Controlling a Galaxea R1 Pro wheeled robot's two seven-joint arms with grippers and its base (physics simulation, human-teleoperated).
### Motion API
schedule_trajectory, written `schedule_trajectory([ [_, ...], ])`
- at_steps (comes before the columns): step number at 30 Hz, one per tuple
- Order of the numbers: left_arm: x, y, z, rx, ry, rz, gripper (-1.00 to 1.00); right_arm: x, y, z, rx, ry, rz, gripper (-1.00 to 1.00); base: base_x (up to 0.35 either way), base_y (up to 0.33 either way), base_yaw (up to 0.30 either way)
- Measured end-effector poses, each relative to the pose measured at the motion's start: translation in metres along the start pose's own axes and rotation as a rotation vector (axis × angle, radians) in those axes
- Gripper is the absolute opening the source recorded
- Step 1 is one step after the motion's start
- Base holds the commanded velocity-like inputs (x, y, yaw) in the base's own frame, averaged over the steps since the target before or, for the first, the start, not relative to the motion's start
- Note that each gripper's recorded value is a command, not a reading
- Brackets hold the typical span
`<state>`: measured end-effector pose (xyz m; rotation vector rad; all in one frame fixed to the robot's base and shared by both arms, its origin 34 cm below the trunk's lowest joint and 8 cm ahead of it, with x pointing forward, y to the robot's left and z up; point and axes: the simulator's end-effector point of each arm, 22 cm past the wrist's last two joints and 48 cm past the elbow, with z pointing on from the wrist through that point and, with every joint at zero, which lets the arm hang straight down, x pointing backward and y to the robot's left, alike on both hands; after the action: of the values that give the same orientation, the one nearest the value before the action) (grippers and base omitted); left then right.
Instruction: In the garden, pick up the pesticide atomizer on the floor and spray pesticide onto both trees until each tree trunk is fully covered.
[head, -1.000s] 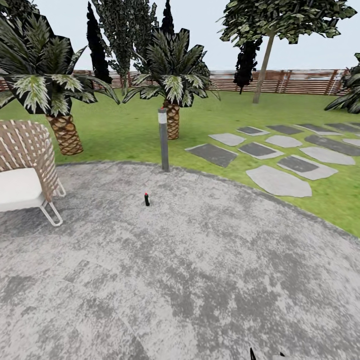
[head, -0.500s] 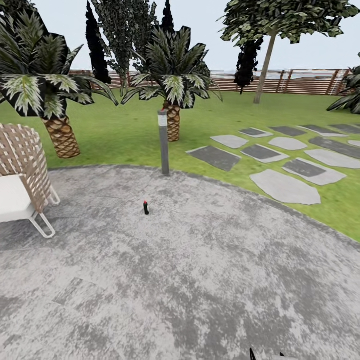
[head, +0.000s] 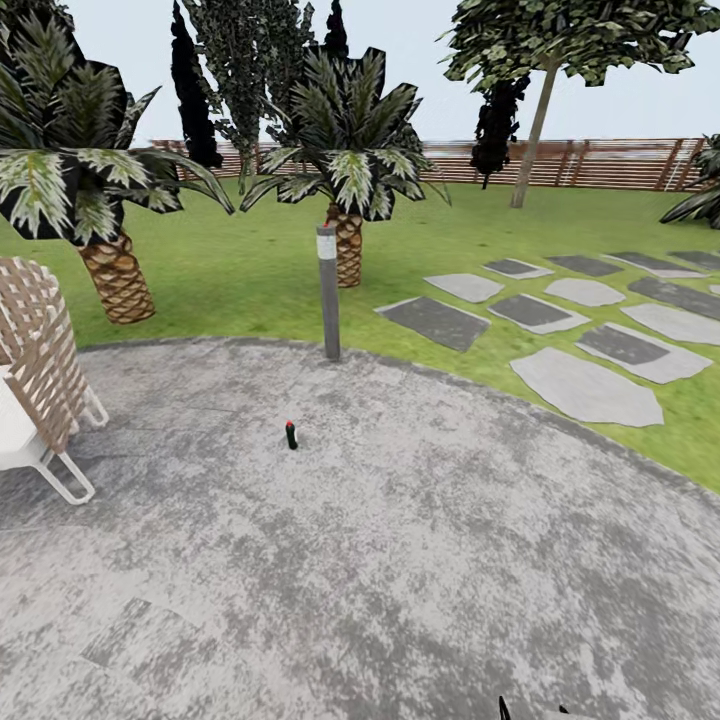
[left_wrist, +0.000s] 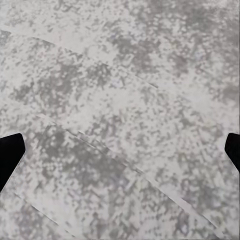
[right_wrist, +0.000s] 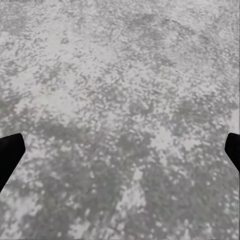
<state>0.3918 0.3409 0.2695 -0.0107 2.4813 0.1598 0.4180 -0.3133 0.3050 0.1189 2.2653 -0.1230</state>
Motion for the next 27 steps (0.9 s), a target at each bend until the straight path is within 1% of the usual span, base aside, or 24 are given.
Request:
schedule_trajectory([
  [4,0.0,0.002,0.0,-0.003,-0.001,0.001,1.0,0.0,0.0,0.0,0.0,0.0,0.001,1.0,0.339,-0.063,0.205],
  [16,-0.001,0.005,0.0,-0.008,-0.002,0.003,1.0,0.0,0.0,0.0,0.001,0.0,0.002,1.0,0.339,-0.101,0.272],
  [18,-0.001,0.008,0.0,-0.015,-0.002,-0.004,1.0,0.0,0.0,0.0,0.003,0.0,0.002,1.0,0.339,-0.13,0.276],
  [19,-0.001,0.012,0.0,-0.025,-0.002,-0.017,1.0,-0.001,-0.001,0.0,0.004,-0.001,0.003,1.0,0.339,-0.132,0.276],
  [20,-0.001,0.018,0.0,-0.044,-0.003,-0.038,1.0,-0.001,-0.001,0.0,0.004,-0.001,0.003,1.0,0.339,-0.132,0.265],
  [21,0.0,0.018,0.0,-0.046,-0.003,-0.044,1.0,-0.001,0.0,0.0,0.002,-0.002,0.003,1.0,0.338,-0.14,0.244],
  [24,0.0,0.018,0.0,-0.046,-0.003,-0.045,1.0,-0.001,0.0,0.0,0.002,-0.001,0.003,1.0,0.334,-0.153,0.172],
  [27,0.0,0.018,0.0,-0.046,-0.003,-0.044,1.0,-0.001,0.0,0.0,0.001,-0.001,0.001,1.0,0.329,-0.163,0.044],
])
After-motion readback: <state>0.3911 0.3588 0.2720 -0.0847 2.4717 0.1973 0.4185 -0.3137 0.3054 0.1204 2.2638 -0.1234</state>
